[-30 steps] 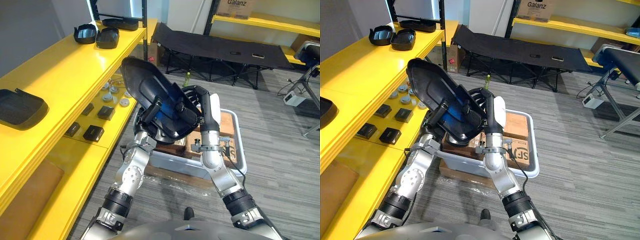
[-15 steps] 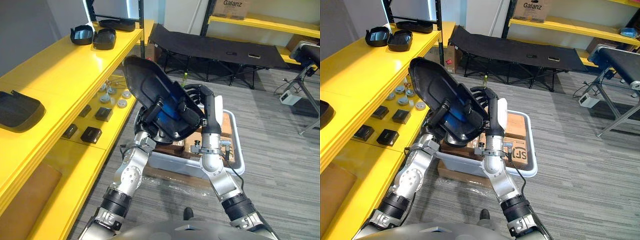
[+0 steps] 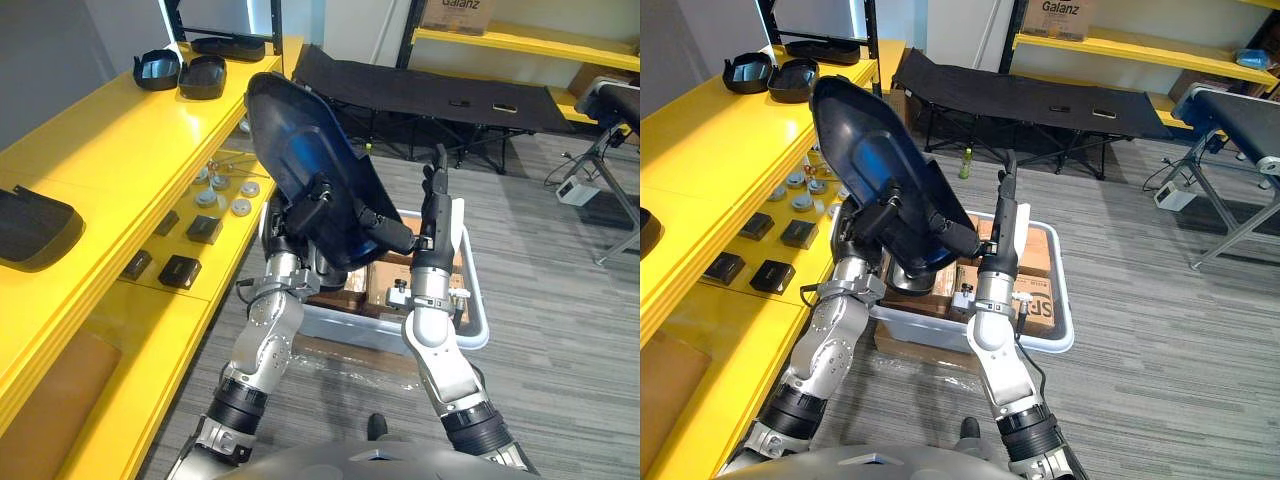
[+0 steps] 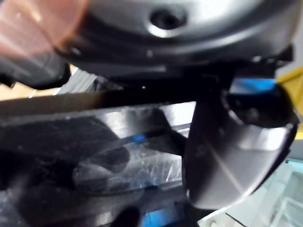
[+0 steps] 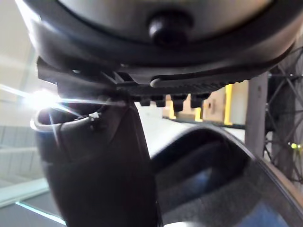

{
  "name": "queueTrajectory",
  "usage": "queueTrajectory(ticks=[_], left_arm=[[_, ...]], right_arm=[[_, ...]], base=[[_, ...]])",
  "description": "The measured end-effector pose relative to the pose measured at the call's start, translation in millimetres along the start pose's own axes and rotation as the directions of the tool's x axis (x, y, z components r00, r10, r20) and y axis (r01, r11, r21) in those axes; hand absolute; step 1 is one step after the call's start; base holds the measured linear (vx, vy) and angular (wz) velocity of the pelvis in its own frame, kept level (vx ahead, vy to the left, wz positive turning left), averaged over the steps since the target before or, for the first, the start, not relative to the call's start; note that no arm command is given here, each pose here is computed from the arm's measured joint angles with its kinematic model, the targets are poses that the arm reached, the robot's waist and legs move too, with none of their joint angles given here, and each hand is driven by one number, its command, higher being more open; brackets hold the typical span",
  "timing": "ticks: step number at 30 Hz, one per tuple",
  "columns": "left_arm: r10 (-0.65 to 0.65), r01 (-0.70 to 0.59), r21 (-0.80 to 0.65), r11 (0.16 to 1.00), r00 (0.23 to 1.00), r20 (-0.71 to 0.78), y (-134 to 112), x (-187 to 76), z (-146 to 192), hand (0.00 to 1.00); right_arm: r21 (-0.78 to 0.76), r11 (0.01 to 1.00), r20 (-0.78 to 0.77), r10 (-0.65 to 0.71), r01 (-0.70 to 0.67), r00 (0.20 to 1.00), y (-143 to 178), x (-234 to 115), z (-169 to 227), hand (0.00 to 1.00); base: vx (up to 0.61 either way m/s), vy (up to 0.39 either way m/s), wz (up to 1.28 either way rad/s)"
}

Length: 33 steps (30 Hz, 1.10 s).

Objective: Walk over and take three plastic housings, then place them on the shelf

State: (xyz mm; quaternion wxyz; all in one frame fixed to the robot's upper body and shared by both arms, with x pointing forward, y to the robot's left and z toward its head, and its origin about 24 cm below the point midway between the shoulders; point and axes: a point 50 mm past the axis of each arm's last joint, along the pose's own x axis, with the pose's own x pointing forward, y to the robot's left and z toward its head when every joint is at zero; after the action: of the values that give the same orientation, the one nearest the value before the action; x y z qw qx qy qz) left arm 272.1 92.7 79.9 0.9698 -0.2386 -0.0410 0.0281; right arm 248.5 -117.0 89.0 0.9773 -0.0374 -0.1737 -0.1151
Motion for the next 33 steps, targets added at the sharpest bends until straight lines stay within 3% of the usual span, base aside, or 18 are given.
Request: queueTrajectory(ticks=[3,7,10,17,24,33], left_arm=[[0.172,-0.178,0.103,0.979,0.983,0.062,23,-2,4,0.00],[0.394,-0.421,0.202,0.885,0.905,0.158,56,-11,9,0.00],[0.468,-0.514,0.255,0.819,0.855,0.224,69,-15,14,0.00],[0.408,-0.465,0.234,0.854,0.877,0.253,70,-25,13,0.00],[0.290,-0.341,0.191,0.921,0.924,0.249,78,-51,19,0.00],[0.249,-0.343,0.219,0.913,0.896,0.367,92,-78,56,0.00]], right_arm=[[0.091,0.996,-0.002,0.002,-0.001,1.000,-5,-2,9,1.00],[0.141,0.990,-0.062,0.005,0.003,0.998,-10,-8,2,1.00],[0.194,0.981,-0.150,0.019,0.011,0.988,-12,-19,-8,1.00],[0.252,0.967,-0.292,0.105,-0.030,0.951,-23,-47,-30,1.00],[0.220,0.975,-0.373,0.060,0.025,0.926,-54,-64,-46,1.00],[0.235,0.969,-0.424,0.172,-0.075,0.889,-39,-65,-65,1.00]], base=[[0.00,0.000,0.00],[0.00,0.003,-0.01],[0.00,0.000,0.00],[-0.01,0.008,-0.06],[0.00,0.010,-0.03],[-0.01,0.000,0.26]])
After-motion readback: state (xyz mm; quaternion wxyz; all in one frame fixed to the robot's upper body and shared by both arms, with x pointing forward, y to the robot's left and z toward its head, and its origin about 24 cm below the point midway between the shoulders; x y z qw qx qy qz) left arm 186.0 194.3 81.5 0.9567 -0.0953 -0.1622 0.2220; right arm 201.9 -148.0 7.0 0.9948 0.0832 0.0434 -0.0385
